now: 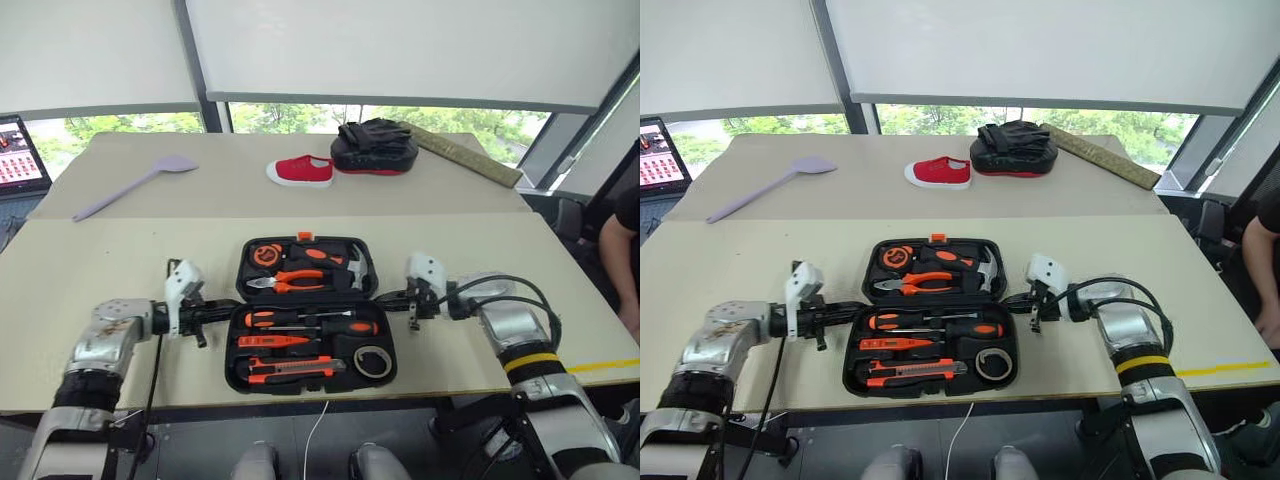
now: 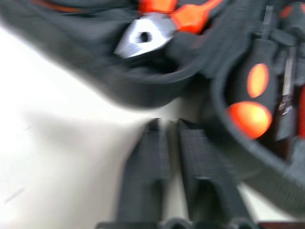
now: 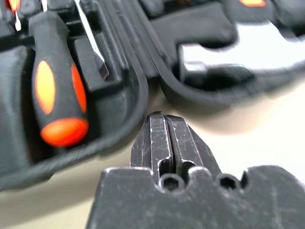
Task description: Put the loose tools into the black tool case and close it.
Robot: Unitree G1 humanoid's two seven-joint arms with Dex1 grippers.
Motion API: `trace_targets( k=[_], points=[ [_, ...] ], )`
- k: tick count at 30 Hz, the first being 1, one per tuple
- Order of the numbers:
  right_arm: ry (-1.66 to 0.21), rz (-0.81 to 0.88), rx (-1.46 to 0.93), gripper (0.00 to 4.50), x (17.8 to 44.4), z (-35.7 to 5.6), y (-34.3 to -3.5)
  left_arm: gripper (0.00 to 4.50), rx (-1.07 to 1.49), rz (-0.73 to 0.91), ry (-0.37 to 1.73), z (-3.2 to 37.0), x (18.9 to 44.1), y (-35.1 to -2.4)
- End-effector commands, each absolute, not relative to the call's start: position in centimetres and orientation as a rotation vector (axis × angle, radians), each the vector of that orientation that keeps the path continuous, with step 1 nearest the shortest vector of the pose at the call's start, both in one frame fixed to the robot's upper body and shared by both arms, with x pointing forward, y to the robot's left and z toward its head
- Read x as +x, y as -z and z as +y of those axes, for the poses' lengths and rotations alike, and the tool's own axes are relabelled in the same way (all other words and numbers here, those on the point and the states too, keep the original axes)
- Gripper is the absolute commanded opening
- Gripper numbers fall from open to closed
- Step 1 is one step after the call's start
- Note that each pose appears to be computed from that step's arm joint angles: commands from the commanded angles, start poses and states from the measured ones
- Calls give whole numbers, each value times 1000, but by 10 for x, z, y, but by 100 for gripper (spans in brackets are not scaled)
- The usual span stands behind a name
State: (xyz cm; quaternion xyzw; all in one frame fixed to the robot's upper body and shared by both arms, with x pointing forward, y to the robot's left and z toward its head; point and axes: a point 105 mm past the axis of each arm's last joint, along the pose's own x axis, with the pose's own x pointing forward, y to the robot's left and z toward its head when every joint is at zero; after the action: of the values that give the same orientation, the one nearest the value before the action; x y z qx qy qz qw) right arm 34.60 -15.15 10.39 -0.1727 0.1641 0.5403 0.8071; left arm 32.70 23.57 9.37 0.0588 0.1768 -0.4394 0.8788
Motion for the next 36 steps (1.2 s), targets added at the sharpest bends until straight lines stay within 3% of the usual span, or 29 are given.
trace_targets(
  k=[1, 3, 5, 9, 19, 26, 29, 36],
  points=[
    [-1022, 414, -315, 153, 337, -172, -134, 218, 152, 341, 714, 265, 335, -139],
    [-886, 485, -278, 219, 340, -176, -145, 291, 87, 369, 727, 258, 332, -158],
    [-822, 567, -259, 283, 341, -172, -151, 359, -35, 515, 712, 253, 327, -153],
    [-748, 657, -162, 423, 351, -161, -161, 366, -95, 594, 642, 244, 337, -154],
    [-654, 738, -38, 423, 391, -133, -165, 366, -91, 640, 578, 224, 362, -146],
    [-662, 793, -30, 423, 395, -125, -146, 366, -134, 655, 605, 208, 368, -138],
    [-670, 808, -24, 352, 395, -124, -144, 296, -150, 658, 613, 205, 370, -135],
    [-671, 872, 23, 112, 390, -123, -132, 29, -164, 644, 624, 202, 375, -137]
  ],
)
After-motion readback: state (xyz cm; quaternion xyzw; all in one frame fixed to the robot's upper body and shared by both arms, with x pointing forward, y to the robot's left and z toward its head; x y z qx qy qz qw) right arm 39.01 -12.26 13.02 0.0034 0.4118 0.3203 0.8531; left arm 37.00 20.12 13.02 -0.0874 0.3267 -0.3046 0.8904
